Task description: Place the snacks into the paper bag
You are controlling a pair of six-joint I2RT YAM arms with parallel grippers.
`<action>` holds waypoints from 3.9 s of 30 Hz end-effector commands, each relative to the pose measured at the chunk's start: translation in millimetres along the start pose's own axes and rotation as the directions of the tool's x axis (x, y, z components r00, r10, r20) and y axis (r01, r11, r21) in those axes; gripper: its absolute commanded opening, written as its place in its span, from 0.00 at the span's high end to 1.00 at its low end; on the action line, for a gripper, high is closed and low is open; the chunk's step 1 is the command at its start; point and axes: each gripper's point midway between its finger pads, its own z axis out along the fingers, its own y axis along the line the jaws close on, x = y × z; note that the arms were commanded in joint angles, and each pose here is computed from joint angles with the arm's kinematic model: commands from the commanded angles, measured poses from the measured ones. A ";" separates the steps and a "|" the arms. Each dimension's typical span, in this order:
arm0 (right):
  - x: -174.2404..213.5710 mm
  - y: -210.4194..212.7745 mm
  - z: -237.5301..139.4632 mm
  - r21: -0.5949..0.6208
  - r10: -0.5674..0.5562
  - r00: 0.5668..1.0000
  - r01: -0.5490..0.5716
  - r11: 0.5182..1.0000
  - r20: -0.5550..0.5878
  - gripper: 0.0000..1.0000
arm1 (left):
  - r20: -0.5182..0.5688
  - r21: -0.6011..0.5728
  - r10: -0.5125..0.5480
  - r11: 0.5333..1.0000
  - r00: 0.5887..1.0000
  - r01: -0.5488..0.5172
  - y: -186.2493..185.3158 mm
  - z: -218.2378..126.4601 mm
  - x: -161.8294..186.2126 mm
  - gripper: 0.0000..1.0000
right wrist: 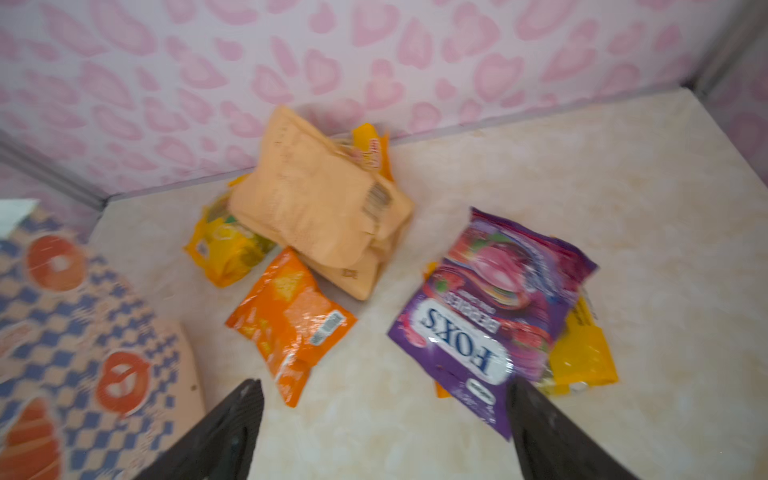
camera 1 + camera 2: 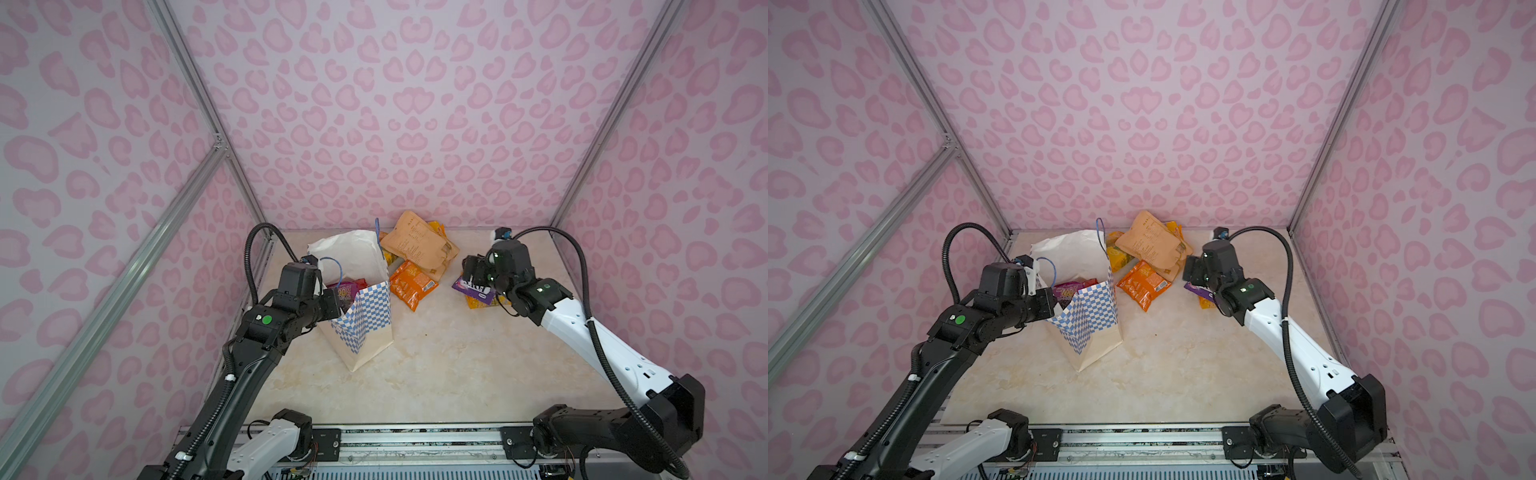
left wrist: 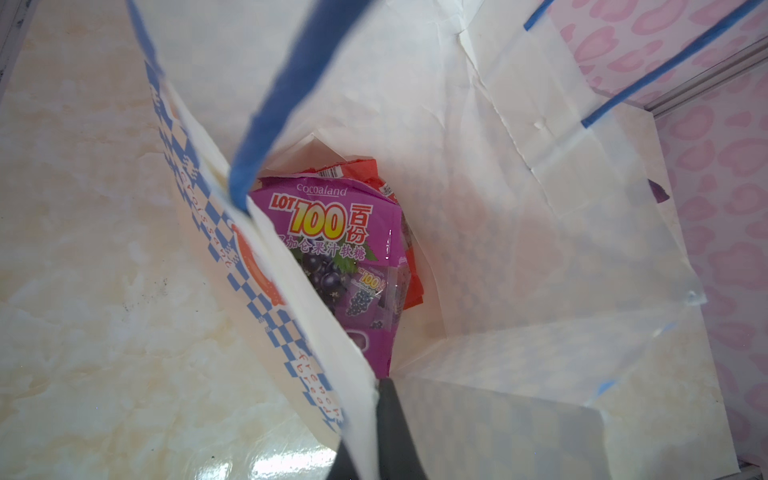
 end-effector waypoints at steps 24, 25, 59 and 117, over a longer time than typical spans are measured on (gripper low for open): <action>20.5 -127.4 156.9 0.133 0.269 0.958 -0.255 0.958 -0.104 0.20 | 0.090 0.124 -0.054 0.991 0.995 0.043 1.3 -4.3 -13.0 0.96; 20.8 -125.5 159.8 0.121 0.264 0.958 -0.251 0.960 -0.113 0.23 | 0.089 0.126 -0.055 0.991 0.995 0.043 1.2 -4.5 -12.9 0.96; 8.3 -17.0 86.8 -0.146 0.082 0.994 -0.092 0.985 -0.072 1.00 | 0.079 0.128 -0.079 0.989 0.994 0.068 6.2 -0.5 -12.1 0.96; 200.1 11.0 121.3 0.183 0.236 0.915 -0.184 0.966 -0.326 0.03 | 0.085 0.133 -0.087 0.988 0.993 0.075 7.5 -1.8 -13.3 0.95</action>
